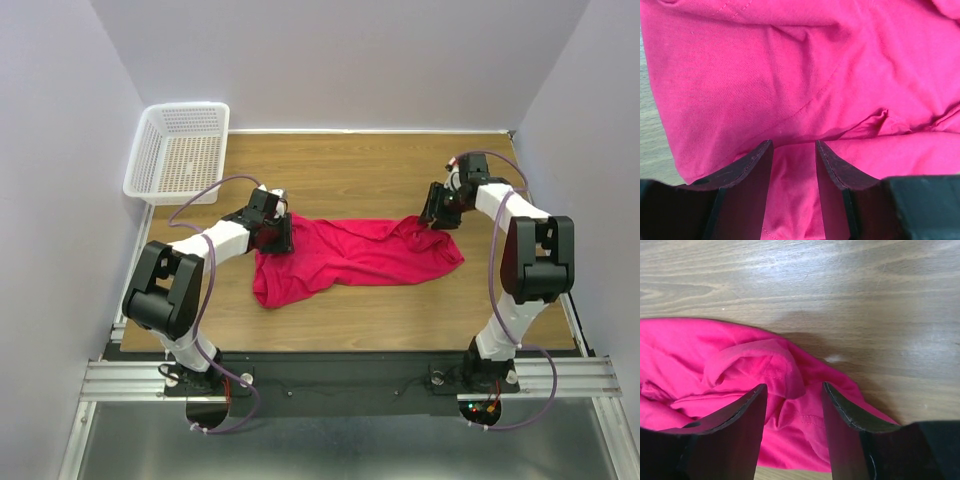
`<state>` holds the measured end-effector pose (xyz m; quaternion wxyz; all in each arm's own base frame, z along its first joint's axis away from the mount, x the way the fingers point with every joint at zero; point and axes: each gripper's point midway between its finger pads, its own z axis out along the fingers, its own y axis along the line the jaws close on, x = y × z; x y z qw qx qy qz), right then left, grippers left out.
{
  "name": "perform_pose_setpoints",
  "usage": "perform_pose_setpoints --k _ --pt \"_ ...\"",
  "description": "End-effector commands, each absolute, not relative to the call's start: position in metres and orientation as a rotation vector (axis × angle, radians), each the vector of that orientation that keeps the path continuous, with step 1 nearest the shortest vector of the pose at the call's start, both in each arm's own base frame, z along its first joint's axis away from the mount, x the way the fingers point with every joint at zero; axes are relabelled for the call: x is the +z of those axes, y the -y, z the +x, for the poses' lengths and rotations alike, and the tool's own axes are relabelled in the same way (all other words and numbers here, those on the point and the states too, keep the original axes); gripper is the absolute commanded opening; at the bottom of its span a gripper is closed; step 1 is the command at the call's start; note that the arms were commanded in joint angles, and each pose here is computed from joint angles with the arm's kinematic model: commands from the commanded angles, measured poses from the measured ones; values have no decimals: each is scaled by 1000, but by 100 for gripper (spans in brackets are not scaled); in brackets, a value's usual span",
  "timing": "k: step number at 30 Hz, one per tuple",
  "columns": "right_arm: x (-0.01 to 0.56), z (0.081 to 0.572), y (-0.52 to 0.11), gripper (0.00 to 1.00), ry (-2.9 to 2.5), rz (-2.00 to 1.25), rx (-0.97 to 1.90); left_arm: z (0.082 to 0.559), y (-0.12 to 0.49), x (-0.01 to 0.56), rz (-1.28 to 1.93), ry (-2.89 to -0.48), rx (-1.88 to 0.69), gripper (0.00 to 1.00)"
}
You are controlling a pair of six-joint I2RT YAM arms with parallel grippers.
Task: Fold and stack the t-shirts
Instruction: Flatten the tshirt out
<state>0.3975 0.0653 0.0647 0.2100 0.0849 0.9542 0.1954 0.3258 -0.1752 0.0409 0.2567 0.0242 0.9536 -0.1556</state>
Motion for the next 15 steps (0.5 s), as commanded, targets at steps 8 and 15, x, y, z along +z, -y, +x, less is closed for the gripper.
perform_pose_setpoints --k 8,15 --pt "76 431 -65 45 -2589 135 507 326 175 40 103 -2581 -412 51" --pt "86 440 -64 1 -2559 101 496 329 166 49 93 -2574 -373 51"
